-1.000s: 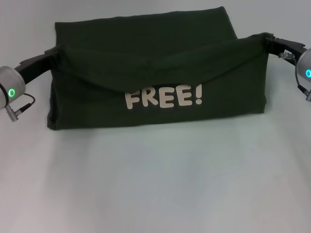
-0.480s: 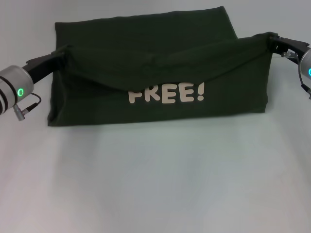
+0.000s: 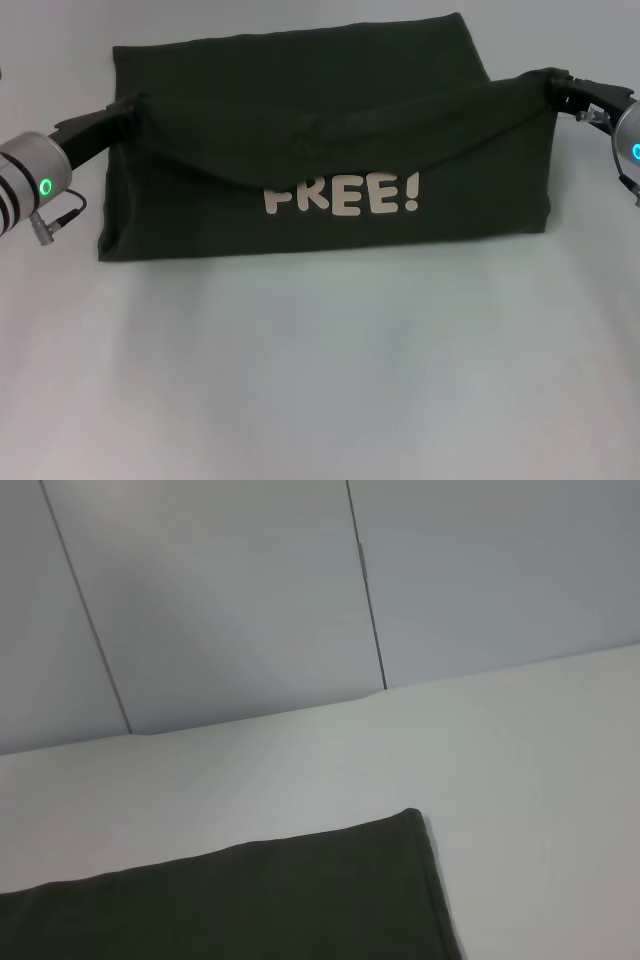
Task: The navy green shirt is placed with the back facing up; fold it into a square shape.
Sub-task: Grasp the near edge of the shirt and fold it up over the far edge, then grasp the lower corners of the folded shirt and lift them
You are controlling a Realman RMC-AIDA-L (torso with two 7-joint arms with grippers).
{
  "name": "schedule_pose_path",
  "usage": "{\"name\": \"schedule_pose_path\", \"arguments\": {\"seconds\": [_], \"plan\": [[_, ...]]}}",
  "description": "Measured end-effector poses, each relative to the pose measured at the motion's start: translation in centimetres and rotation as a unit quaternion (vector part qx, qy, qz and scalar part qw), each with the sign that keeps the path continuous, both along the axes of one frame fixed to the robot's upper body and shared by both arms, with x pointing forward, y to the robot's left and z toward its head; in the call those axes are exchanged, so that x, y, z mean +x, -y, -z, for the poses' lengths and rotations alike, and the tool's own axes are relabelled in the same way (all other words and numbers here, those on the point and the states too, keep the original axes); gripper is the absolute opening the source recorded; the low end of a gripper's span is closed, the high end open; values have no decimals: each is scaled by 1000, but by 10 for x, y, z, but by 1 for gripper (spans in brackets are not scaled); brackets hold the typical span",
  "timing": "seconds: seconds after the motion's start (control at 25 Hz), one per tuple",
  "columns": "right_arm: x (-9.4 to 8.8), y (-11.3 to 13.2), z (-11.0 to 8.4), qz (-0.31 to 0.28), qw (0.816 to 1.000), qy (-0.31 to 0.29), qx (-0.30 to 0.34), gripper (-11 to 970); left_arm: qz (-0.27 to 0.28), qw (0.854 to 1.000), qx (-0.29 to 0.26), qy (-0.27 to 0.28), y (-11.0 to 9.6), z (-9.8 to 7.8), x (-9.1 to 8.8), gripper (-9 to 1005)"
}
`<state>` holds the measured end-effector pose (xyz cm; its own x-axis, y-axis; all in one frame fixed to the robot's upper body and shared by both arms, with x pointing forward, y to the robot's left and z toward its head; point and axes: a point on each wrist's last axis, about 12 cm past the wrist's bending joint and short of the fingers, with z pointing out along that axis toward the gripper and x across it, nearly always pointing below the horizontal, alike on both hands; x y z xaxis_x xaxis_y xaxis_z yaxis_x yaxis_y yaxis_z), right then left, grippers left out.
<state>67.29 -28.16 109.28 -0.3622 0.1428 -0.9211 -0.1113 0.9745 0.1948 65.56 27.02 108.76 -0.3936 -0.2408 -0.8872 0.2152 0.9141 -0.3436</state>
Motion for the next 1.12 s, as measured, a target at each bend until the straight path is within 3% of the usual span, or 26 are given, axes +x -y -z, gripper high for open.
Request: {"name": "schedule_pose_path", "arguments": {"seconds": [0.16,0.4,0.6,0.68,0.8,1.12], "plan": [[1,-1,-1,-4,1000,3,-4,53,-6,1000,1,-4,0,2,0,16],[3,-3,-4,-9,1000,7,-7,235,-33,999,-16,-7,-2,3,0,102],[4,-2,-5,-10,1000,8,-8,509,-40,999,-21,-7,-4,3,0,173],[4,-2,-6,-10,1000,9,-9,597,-42,999,-23,-6,-6,3,0,372],[4,-2,-7,-9,1000,10,-9,730,-43,999,-25,-3,-8,1,0,491],[4,-1,-7,-8,1000,11,-9,761,-40,999,-25,-1,-9,0,1,835]]}}
